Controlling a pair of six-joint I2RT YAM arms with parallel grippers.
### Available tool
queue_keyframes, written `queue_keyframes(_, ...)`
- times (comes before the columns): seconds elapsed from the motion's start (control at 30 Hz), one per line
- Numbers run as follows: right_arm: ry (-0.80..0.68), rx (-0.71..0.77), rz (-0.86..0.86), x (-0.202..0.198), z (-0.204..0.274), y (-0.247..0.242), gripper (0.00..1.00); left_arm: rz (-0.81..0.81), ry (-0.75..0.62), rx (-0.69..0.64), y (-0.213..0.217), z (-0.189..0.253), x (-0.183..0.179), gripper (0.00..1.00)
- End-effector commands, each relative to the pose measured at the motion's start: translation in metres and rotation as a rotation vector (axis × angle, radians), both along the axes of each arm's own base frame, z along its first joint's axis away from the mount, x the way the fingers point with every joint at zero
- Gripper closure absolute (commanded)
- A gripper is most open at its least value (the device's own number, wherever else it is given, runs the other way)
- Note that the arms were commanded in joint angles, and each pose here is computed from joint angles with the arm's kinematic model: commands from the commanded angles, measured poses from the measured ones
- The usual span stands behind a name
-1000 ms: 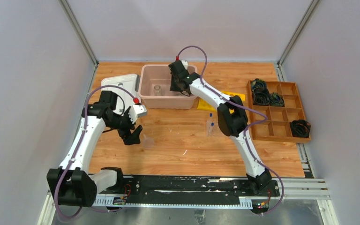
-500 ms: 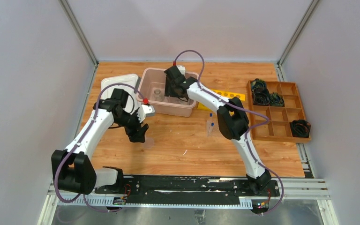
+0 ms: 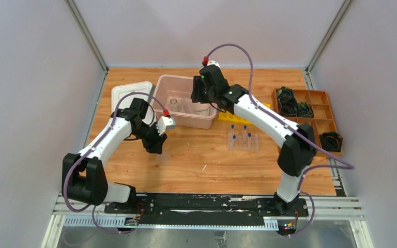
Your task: Organize the chemistry lab equipment
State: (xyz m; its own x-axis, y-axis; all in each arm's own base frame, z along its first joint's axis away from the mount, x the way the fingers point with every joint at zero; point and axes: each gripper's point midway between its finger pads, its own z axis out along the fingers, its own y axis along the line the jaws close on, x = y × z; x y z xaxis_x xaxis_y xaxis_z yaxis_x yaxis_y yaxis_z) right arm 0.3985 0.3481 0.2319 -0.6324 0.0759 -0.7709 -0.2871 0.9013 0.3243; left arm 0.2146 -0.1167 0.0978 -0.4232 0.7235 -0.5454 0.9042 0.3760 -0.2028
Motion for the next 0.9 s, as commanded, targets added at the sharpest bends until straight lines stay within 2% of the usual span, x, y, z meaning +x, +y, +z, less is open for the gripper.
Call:
queue_keyframes(0.0, -0.046, -0.046, 0.04, -0.036, -0.001, -0.026, 0.48, -0.015, 0.013, 0.021, 0.002, -0.01, -0.004, 0.6)
queue_keyframes(0.17, -0.088, -0.067, 0.023, -0.065, -0.022, -0.062, 0.48, -0.017, 0.029, 0.02, 0.001, -0.014, -0.005, 0.6)
queue_keyframes(0.4, -0.027, -0.056, 0.031, -0.097, -0.067, -0.083, 0.5, -0.024, 0.053, 0.017, -0.004, -0.017, -0.005, 0.63)
queue_keyframes(0.5, 0.001, -0.041, 0.05, -0.108, -0.076, -0.084, 0.51, -0.025, 0.054, 0.026, -0.005, -0.019, -0.005, 0.71)
queue_keyframes(0.7, -0.003, -0.007, 0.078, -0.127, -0.085, -0.093, 0.53, 0.006, 0.024, 0.041, -0.004, -0.018, 0.004, 0.99)
queue_keyframes(0.87, 0.011, 0.009, 0.087, -0.141, -0.091, -0.101, 0.54, 0.027, -0.002, 0.038, -0.005, -0.01, 0.008, 1.0)
